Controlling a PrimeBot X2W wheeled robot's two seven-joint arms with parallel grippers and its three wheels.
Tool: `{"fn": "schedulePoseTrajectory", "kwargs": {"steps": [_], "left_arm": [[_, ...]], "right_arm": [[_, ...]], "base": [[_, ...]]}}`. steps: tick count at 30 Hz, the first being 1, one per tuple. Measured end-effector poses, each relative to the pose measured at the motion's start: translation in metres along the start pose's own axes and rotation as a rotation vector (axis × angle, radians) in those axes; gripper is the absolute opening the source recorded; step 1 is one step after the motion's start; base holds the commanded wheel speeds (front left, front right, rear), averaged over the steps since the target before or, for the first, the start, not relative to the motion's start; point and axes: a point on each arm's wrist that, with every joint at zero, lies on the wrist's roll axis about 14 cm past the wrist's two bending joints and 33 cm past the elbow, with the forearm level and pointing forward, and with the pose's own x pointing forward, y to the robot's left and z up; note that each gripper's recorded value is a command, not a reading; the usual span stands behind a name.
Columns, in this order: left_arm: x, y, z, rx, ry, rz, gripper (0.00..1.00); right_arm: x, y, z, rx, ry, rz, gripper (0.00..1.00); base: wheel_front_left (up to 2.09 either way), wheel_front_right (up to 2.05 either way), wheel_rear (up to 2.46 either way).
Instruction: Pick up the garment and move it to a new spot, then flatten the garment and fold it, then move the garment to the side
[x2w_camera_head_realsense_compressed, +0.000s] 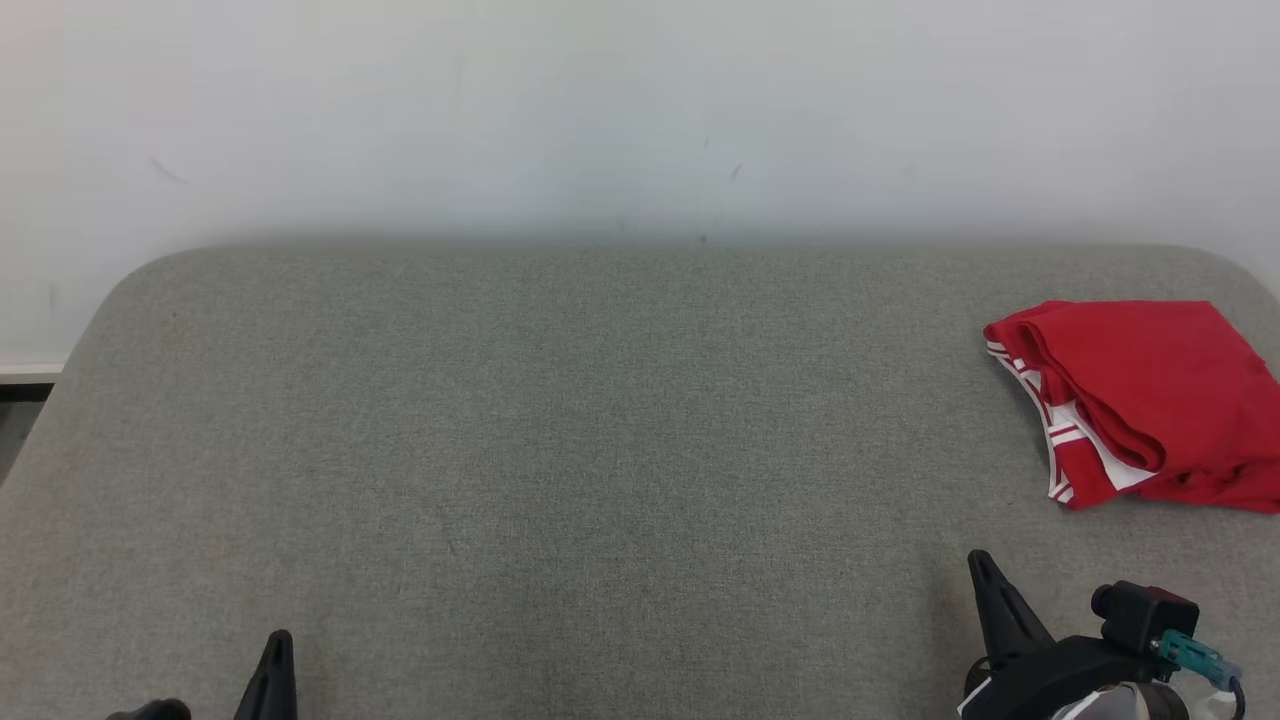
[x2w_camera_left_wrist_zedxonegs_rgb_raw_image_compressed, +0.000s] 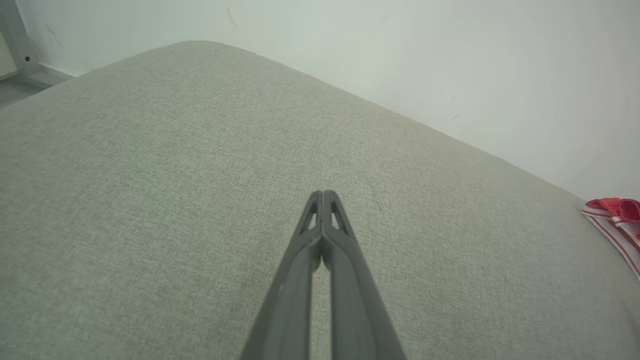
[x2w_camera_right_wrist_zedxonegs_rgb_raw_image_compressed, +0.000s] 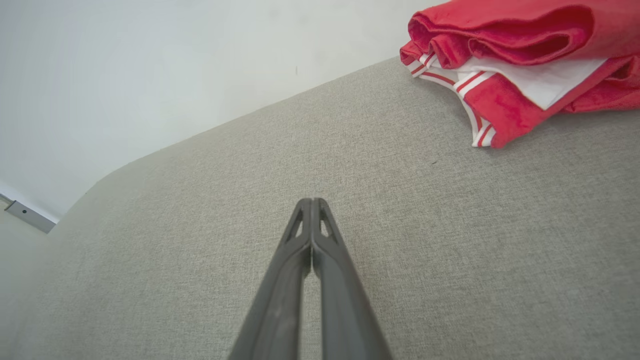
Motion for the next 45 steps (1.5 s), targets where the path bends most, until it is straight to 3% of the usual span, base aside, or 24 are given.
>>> {"fn": "schedulePoseTrajectory", "kwargs": {"steps": [16, 45], "left_arm": [[0.01, 0.005, 0.007, -0.272, 0.02, 0.029, 0.0], [0.024, 0.004, 0.021, -0.658, 0.018, 0.018, 0.0]], "right_arm": [[0.001, -0.001, 0.016, 0.239, -0.048, -0.008, 0.0], [0.002, -0.002, 0.037, 0.576, -0.107, 0.009, 0.0]], "base": [[0.0, 0.0, 0.0], [0.0, 0.0, 0.0]]}}
